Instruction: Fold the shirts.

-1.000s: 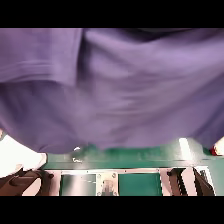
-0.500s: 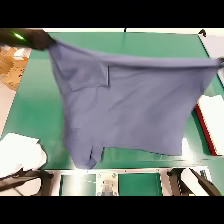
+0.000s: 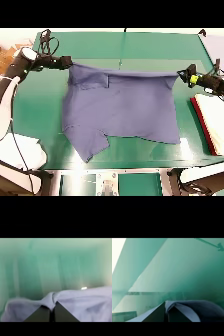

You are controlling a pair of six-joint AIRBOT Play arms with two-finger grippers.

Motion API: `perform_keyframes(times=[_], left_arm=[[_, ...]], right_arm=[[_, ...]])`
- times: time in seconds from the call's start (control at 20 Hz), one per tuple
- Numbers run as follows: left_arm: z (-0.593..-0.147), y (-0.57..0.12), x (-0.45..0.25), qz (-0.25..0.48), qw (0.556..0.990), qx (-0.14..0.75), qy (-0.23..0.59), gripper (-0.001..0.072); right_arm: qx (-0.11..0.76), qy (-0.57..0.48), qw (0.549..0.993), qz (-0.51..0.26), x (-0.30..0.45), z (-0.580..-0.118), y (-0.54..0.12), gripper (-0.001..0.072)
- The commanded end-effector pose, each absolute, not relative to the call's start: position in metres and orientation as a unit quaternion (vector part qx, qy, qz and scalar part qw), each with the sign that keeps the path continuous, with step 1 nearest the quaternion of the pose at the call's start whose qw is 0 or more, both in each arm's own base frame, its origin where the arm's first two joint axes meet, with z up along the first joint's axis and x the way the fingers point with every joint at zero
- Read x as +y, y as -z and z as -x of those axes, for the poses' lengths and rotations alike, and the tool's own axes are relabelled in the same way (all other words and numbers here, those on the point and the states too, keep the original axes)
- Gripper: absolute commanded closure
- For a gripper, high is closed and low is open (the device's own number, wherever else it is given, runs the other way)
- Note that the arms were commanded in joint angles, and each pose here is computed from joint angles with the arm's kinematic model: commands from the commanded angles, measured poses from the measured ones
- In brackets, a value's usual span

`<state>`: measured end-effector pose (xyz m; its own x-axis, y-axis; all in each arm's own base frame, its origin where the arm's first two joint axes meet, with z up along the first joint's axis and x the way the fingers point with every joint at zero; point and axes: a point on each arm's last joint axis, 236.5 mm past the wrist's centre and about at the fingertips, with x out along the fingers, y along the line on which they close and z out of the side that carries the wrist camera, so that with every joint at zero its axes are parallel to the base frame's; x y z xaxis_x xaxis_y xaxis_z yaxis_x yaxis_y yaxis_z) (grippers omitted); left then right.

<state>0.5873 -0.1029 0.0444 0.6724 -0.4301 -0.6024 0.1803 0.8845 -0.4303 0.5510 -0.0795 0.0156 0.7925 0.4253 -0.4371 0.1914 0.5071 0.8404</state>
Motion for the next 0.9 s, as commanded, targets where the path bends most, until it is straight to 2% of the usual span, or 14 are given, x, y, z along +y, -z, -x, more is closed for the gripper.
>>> perform_keyframes(times=[0.0,0.25,0.5,0.65,0.85], left_arm=[[-0.617,-0.053,-0.089,0.209,0.919,0.308,0.133,0.0683],[-0.63,-0.077,-0.09,0.234,0.928,0.256,0.139,0.0683],[-0.626,-0.076,-0.097,0.235,0.923,0.264,0.152,0.0683],[-0.6,-0.053,-0.114,0.199,0.902,0.328,0.199,0.0683],[-0.547,-0.011,-0.117,0.173,0.843,0.456,0.228,0.0683]], right_arm=[[0.304,-0.099,0.807,-0.497,-0.075,-0.593,-0.021,0.0697],[0.272,-0.091,0.829,-0.479,-0.083,-0.613,-0.042,0.0698],[0.293,-0.093,0.834,-0.459,-0.081,-0.607,-0.032,0.0698],[0.332,-0.138,0.814,-0.456,-0.065,-0.586,-0.03,0.0698],[0.451,-0.161,0.778,-0.406,-0.053,-0.535,0.006,0.0699]])
